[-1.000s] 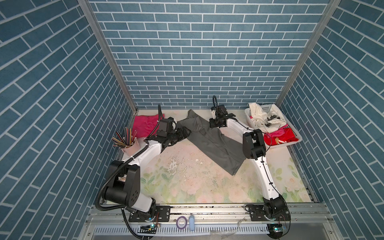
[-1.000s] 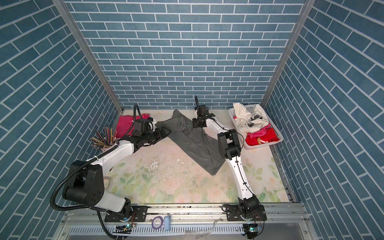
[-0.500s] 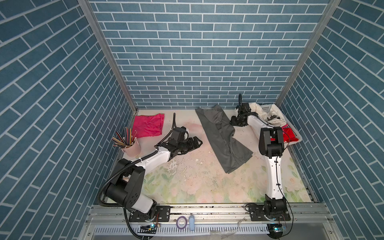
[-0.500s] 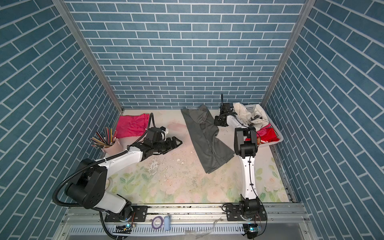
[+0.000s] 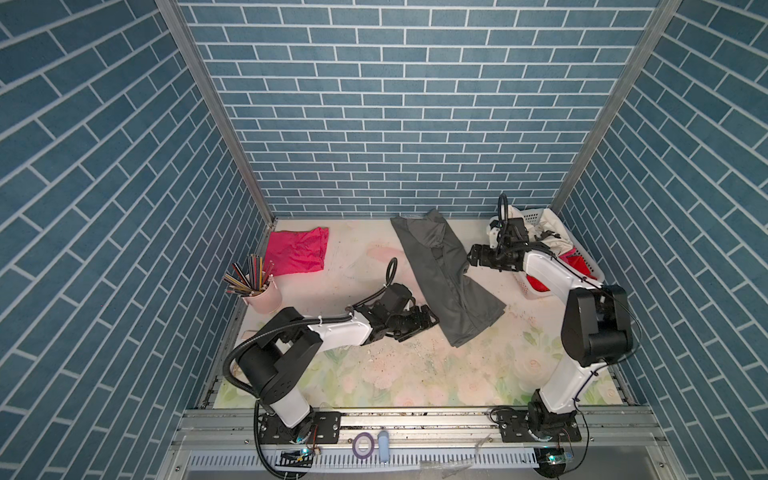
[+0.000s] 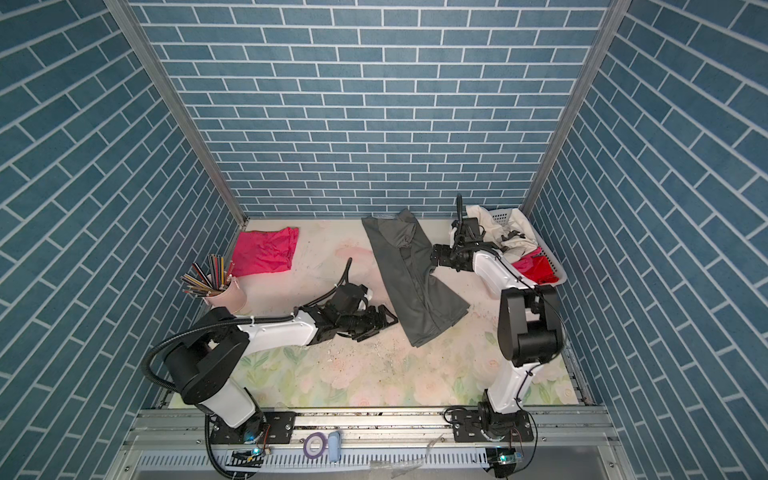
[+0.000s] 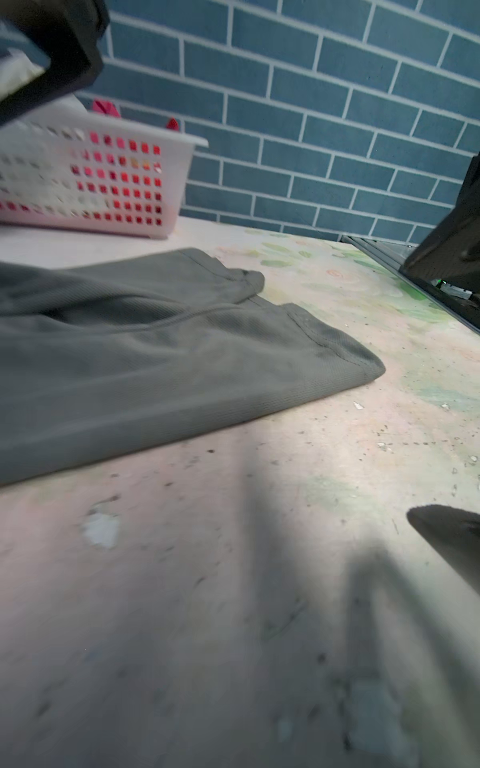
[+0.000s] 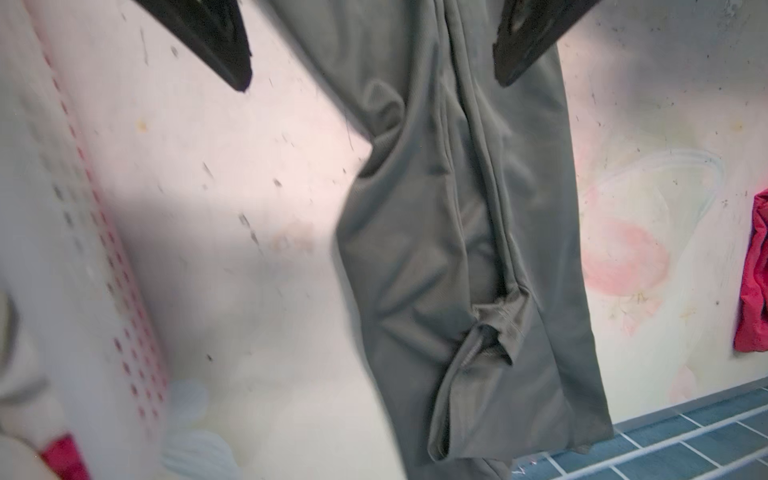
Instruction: Fold and stack the t-shirts
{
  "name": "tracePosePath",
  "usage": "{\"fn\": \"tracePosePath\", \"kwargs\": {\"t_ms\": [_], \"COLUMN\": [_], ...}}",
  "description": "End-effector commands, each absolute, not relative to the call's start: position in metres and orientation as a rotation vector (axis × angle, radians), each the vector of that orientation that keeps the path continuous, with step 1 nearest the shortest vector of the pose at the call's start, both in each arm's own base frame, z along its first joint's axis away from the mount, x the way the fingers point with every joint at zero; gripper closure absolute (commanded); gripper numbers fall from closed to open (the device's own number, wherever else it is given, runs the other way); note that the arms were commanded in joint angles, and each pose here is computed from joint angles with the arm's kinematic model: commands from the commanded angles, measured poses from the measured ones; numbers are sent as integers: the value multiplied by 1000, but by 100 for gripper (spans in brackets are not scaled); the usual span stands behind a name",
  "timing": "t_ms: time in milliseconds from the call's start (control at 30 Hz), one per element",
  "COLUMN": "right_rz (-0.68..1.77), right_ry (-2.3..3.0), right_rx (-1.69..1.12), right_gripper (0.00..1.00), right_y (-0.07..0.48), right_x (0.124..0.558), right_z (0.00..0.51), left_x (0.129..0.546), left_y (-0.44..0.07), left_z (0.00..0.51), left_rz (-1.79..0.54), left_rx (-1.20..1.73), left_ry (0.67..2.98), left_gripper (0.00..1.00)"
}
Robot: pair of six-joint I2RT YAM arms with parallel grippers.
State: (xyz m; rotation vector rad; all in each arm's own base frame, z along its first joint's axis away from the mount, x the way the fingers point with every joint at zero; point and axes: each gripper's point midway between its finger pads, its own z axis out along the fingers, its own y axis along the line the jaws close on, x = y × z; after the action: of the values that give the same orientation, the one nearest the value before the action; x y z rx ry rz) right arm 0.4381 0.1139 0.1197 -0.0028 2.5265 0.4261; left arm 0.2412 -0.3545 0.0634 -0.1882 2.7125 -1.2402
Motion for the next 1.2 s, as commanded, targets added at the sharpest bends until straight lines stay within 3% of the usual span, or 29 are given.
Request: {"fn": "tracePosePath", "kwargs": {"t_ms": [0,267,333,467,667,967,1167], "right_rz": [443,398,405,407,431,473,423], "right_ry": [2520,2471,2454,2432,2405,2439,2539], "right_rx": [95,137,141,150,167,155,87], "right_gripper": [8,7,8,8,8,7,7], "right_y": [98,80,78,73,68,78,106], "right_x": [416,383,378,372,370,361,327], "right_z": [118,136,141,148,156,142,113], "left_x": [238,230,230,234,240,230,209], "left_y": [-379,-396,-398,-399,-395,-350,-309], "left_z": [63,33,23,9,6,27,23], "left_rz": [-1277,-1103,-1078,-979,-909,-759,-706], "left_rx": [-242,-196,-192,-157,-82,27,5], "left_ry": [2727,2822,2839,2865,2847,2836,2866], "left_gripper": [13,22,30,54,100,100,100]}}
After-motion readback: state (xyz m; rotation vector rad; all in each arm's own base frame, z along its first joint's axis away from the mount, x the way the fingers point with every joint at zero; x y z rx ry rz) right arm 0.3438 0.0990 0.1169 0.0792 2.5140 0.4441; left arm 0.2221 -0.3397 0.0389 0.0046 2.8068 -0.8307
